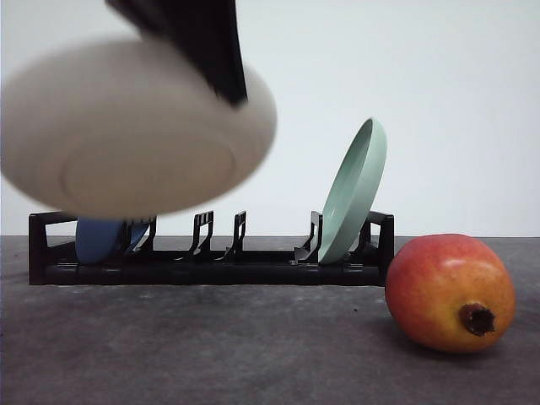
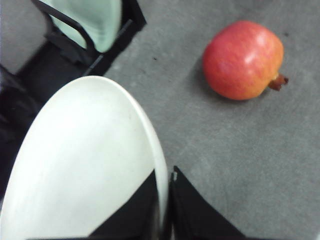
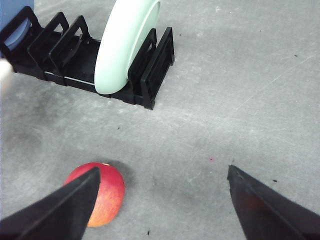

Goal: Place pomegranate in white plate

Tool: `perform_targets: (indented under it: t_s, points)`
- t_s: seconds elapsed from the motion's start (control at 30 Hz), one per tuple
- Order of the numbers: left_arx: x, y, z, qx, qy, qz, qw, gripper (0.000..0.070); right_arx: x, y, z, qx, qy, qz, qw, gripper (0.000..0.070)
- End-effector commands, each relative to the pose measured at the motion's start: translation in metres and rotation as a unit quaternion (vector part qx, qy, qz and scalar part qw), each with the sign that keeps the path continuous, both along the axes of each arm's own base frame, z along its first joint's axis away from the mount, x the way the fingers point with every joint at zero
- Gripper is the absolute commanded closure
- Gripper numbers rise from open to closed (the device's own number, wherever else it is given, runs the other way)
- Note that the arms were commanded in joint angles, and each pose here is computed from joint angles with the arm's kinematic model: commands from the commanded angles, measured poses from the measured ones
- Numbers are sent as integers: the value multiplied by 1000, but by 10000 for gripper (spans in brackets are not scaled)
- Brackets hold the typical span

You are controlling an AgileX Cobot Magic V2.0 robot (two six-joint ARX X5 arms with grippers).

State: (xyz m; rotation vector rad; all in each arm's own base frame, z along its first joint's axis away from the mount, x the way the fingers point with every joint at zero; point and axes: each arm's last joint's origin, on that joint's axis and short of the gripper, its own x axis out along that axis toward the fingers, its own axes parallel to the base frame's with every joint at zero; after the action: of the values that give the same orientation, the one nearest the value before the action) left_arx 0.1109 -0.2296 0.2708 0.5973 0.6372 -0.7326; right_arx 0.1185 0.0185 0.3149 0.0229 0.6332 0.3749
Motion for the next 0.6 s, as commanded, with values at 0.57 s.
perform_targets:
  t_s: [0.57]
  points:
    - [-5,-44,-98,47,-11,-49,998,695,0,1,6,9,-5,-2,1000,184]
